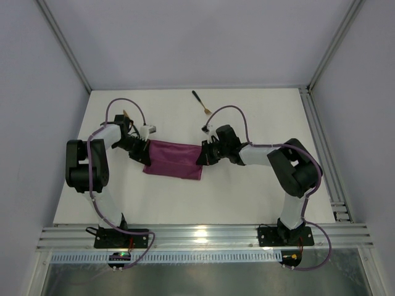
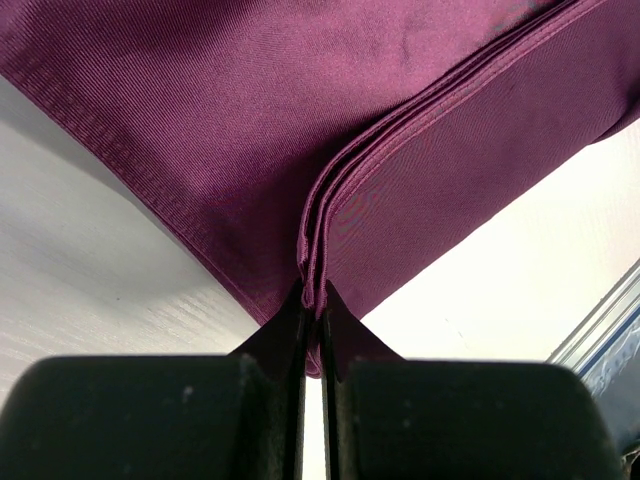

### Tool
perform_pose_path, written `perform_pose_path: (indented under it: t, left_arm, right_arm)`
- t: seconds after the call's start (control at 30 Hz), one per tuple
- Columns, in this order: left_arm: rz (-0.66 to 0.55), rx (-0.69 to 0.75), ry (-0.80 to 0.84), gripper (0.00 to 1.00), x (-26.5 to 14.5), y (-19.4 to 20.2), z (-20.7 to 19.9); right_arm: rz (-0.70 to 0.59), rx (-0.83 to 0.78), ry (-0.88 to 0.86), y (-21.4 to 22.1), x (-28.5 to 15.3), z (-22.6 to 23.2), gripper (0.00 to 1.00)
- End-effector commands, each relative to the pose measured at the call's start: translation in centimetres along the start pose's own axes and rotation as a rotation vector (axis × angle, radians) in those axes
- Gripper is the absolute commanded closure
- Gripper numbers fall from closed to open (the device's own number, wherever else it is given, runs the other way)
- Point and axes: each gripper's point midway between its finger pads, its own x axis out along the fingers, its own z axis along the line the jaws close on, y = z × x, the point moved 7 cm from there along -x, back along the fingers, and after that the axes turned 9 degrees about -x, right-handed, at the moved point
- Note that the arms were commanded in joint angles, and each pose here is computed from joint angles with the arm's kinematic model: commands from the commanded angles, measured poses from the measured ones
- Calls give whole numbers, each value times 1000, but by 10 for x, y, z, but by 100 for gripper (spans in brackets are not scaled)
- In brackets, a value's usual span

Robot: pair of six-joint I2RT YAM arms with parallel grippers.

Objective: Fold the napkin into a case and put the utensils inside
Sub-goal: Smooth out the 2/3-rectangle-folded napkin at the center of the board.

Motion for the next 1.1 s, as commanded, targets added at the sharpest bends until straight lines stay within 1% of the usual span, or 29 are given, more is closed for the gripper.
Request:
perform_pose_path:
  t: [0.0,0.17,0.2,0.23,0.27,0.3,0.37,0.4,0.5,0.63,0.67,0.7,0.73,0.77,0.83,0.87,0.9,0.93,1.07]
  left_arm:
    - [-63,33,-14,98,-12,-13,-7]
    - [-75,33,-28,98,-13,-14,-6]
    - [-74,36,-26,96,-13,-14,-7]
    - [-75,40,-20,87,-13,-13,-8]
    - [-82,46,-20,82,-15,-14,-9]
    - [-90,50,-18,76,-16,-15,-10]
    - [-114,61,-27,71,-21,-20,-12]
    - [-134,64,-36,65,-26,-23,-14]
    - [-172,82,-49,50,-36,-30,-20]
    - [-232,124,-72,42,-52,-38,-29]
    - [-248,135,-76,42,-56,-40,-32]
    - [-267,181,-74,42,-60,-45,-48]
    - [-279,195,-94,43,-64,-46,-53]
    - [-284,225,-105,45,-67,-47,-61]
    - [-257,344,-90,49,-62,-46,-94]
    - [-232,385,-79,51,-55,-45,-106]
    - [-206,424,-66,51,-47,-44,-118]
    - [-156,496,-21,51,-28,-41,-142]
    - [-93,609,79,42,16,-37,-179]
  right_arm:
    - [-15,-19,-6,-3,0,0,96]
    - [-7,-16,5,3,2,-5,96]
    - [-9,-17,1,4,2,-4,96]
    - [-8,-14,-2,5,3,-4,96]
    - [-6,-13,-5,5,4,-4,96]
    - [-12,-14,-12,5,5,-4,96]
    - [-3,0,-15,8,8,-6,96]
    - [-8,-2,-16,7,9,-6,96]
    - [-9,8,-15,9,11,-7,96]
    - [-10,11,-11,9,12,-9,96]
    - [-9,12,-10,9,12,-8,96]
    - [-8,13,-10,10,12,-8,96]
    - [-9,14,-10,10,12,-8,96]
    - [-9,20,-10,10,11,-8,96]
    - [-17,21,-20,10,11,-7,96]
    - [-18,23,-21,9,11,-6,96]
    - [-21,20,-25,8,11,-6,96]
    - [-21,20,-28,8,11,-5,96]
    - [-18,20,-42,8,11,-4,96]
